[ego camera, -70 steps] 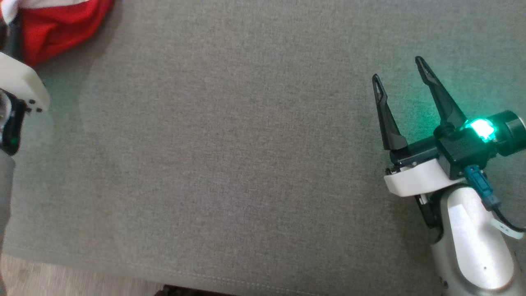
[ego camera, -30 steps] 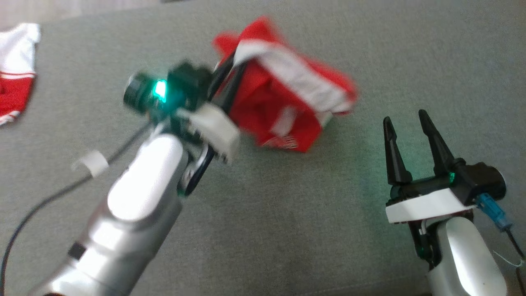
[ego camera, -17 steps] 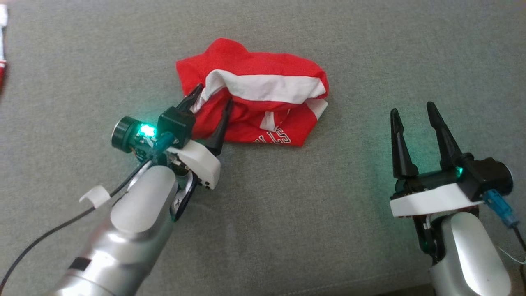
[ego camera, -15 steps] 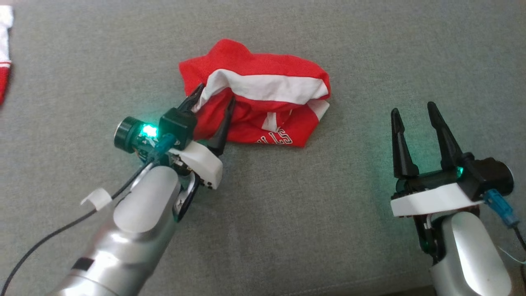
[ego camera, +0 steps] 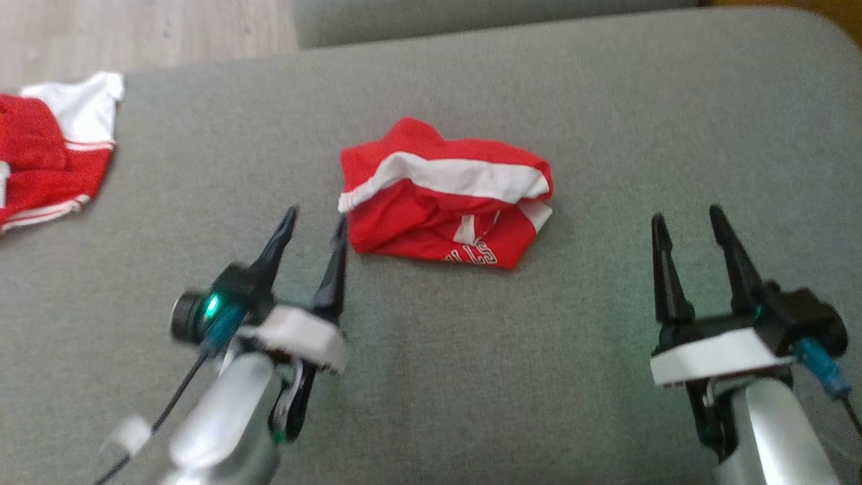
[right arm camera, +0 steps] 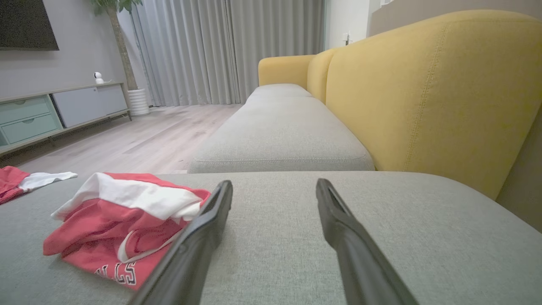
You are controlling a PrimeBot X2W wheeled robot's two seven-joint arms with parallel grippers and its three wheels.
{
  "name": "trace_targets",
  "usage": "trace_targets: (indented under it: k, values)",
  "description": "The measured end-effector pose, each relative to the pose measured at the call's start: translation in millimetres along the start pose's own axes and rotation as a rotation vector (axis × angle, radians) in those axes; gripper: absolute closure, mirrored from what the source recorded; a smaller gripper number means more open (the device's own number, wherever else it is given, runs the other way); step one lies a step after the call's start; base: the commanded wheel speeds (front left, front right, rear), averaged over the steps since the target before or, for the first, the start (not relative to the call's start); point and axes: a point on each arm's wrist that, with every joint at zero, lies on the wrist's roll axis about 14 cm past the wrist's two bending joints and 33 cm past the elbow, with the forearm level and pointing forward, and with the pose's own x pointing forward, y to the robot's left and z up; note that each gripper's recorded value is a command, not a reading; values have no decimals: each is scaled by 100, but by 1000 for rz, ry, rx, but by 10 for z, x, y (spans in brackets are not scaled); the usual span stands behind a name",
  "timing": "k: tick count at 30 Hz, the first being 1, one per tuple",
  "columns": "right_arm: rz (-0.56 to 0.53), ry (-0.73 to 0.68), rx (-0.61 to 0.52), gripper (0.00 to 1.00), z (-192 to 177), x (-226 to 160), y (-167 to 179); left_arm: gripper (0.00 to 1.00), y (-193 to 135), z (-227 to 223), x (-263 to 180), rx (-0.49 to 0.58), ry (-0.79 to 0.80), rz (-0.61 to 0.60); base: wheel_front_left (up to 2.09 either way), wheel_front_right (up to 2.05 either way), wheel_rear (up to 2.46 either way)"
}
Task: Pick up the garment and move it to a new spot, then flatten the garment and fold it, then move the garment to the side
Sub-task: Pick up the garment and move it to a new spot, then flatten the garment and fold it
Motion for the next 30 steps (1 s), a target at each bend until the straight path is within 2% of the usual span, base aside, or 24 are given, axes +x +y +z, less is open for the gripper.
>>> trace_targets:
  k: [6,14,21,30]
  values:
    - [11,6,8,0,-4,-232,74,0,177,-11,-541,-74,-38,142,0,0,0]
    - [37,24,18,0,-59,-440,189,0,255,-105,-1150,-130,-57,266,0,0,0]
    - [52,32,28,0,-88,-470,245,0,349,-80,-1329,-118,-75,316,0,0,0]
    - [57,48,31,0,-136,-471,263,0,361,-119,-1362,-123,-66,322,0,0,0]
